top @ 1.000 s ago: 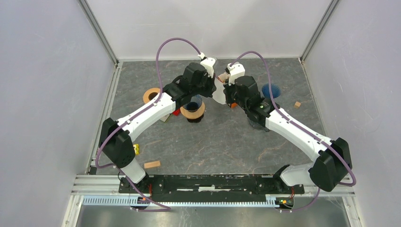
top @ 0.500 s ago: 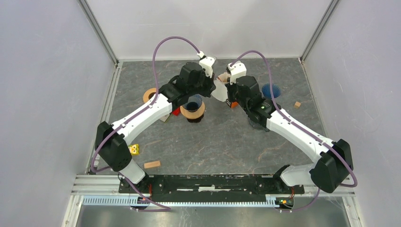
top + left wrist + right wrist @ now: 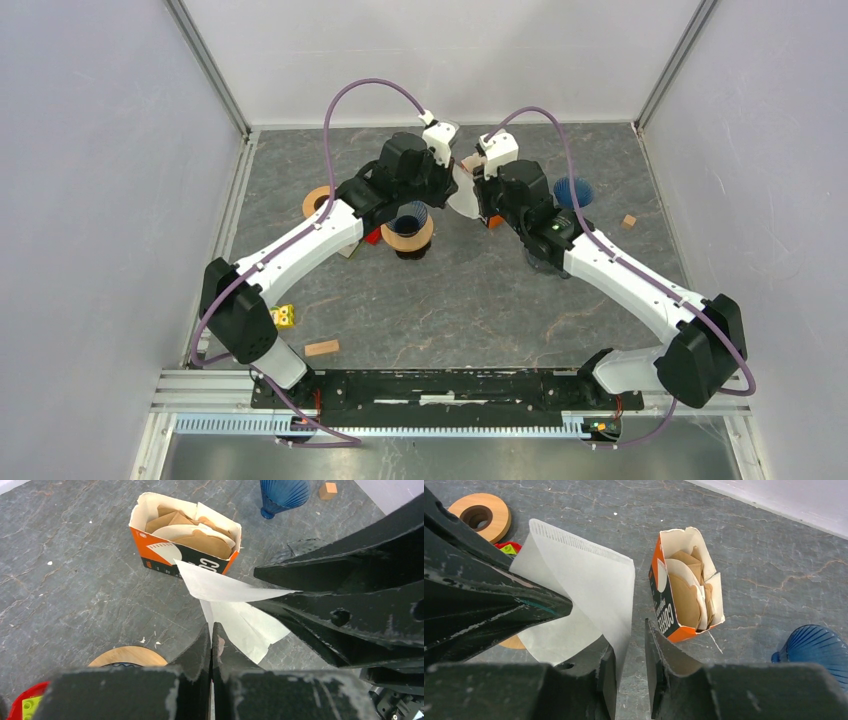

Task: Place the coffee filter in the dripper
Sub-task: Place the coffee filter in the coffee dripper.

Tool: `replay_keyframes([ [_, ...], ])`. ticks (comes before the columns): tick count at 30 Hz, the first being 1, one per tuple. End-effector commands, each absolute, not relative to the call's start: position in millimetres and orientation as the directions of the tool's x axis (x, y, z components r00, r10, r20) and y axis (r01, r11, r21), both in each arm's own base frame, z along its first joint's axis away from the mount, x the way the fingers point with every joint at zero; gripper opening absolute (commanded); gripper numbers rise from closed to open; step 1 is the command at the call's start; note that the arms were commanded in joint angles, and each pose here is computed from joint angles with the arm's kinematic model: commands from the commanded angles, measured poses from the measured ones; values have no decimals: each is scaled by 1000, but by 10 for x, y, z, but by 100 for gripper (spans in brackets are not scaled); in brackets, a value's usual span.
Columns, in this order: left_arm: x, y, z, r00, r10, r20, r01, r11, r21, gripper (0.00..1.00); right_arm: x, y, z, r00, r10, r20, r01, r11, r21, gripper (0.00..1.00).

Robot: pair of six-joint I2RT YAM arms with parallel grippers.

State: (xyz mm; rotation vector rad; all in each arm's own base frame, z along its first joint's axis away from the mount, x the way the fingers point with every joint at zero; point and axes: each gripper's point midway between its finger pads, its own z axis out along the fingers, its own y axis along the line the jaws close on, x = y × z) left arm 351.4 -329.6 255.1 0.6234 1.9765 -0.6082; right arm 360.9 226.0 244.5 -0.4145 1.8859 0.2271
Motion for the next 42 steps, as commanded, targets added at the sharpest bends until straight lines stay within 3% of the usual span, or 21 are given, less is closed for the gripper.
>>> replay_keyframes([
  [1, 3435, -3385, 2806, -352, 165, -921, 703, 697, -144, 2, 3617, 2384, 2537, -276, -152, -949, -430, 903, -19, 31],
  [5, 3414, -3404, 2822, -346, 169, -923, 710, 690, -140, 2, 3626, 2435, 2517, -284, -158, -946, -447, 894, -15, 28],
  [8, 3437, -3384, 2807, -345, 170, -923, 699, 703, -132, 3, 3636, 2433, 2517, -287, -154, -945, -441, 897, -12, 9],
  [10, 3494, -3327, 2796, -349, 163, -923, 666, 735, -123, 11, 3638, 2427, 2532, -289, -146, -946, -434, 901, -6, 0],
  [16, 3542, -3359, 2690, -430, 91, -898, 602, 771, -210, 45, 3634, 2421, 2543, -335, -87, -938, -393, 918, 55, 0],
  [23, 3559, -3413, 2608, -478, 62, -876, 571, 779, -257, 58, 3637, 2371, 2552, -363, -32, -931, -336, 937, 99, 0],
  [30, 3591, -3423, 2497, -475, 83, -876, 556, 800, -226, 60, 3609, 2427, 2504, -407, 19, -913, -323, 932, 164, 0],
  [42, 3639, -3481, 2404, -447, 139, -884, 573, 803, -164, 50, 3552, 2429, 2498, -429, 56, -902, -312, 927, 207, 0],
])
